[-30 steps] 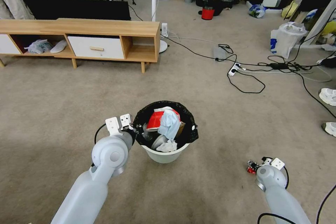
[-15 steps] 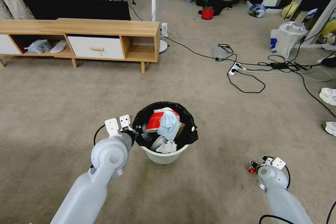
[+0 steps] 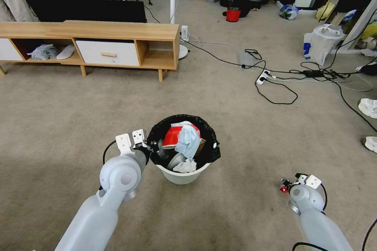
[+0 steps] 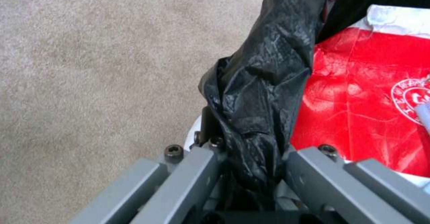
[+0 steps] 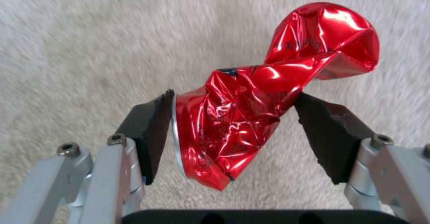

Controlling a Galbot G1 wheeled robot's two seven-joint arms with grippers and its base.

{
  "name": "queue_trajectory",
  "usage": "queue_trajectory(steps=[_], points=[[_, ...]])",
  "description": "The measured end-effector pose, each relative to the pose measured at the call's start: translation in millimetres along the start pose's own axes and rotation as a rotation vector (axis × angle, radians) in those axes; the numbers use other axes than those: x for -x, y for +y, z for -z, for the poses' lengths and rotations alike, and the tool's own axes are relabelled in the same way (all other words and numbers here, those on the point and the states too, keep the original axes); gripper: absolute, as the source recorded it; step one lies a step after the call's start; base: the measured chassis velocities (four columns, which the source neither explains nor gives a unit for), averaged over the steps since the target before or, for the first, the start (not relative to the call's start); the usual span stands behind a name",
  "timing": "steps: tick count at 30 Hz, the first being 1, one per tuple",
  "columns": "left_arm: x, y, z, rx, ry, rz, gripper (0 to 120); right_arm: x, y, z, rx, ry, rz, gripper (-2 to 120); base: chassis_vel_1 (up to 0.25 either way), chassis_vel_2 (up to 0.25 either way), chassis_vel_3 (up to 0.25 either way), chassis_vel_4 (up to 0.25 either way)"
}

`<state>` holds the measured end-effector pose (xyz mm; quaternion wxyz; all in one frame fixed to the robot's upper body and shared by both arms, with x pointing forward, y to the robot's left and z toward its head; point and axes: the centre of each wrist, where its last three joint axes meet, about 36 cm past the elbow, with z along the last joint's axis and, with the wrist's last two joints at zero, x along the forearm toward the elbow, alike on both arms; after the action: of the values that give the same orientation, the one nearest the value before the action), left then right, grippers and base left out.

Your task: Pick up the trash bin and place the garbage on the floor into it.

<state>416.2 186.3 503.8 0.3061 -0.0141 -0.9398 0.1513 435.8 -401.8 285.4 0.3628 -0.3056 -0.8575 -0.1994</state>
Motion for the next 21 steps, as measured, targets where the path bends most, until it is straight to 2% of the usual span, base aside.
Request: queue_trajectory(steps=[5, 11, 13, 21], points=[[-2.0, 1.3, 1.8, 0.001, -0.004, -0.002, 2, -22, 4, 17, -0.06, -0.091, 0.019, 64, 0.0, 0.0, 0.0, 0.0], [-2.4, 1.5, 2.5, 0.0, -0.004, -0.003, 2, -41, 11, 27, -0.095, -0.151, 0.048, 64, 0.0, 0.0, 0.0, 0.0], [-2.4, 1.1, 2.8, -0.001, -0.004, -0.005, 2, -60, 22, 34, -0.14, -0.22, 0.077, 64, 0.0, 0.0, 0.0, 0.0], [-1.8, 0.4, 2.9, -0.002, -0.001, -0.006, 2, -93, 43, 46, -0.189, -0.331, 0.137, 64, 0.0, 0.0, 0.0, 0.0]])
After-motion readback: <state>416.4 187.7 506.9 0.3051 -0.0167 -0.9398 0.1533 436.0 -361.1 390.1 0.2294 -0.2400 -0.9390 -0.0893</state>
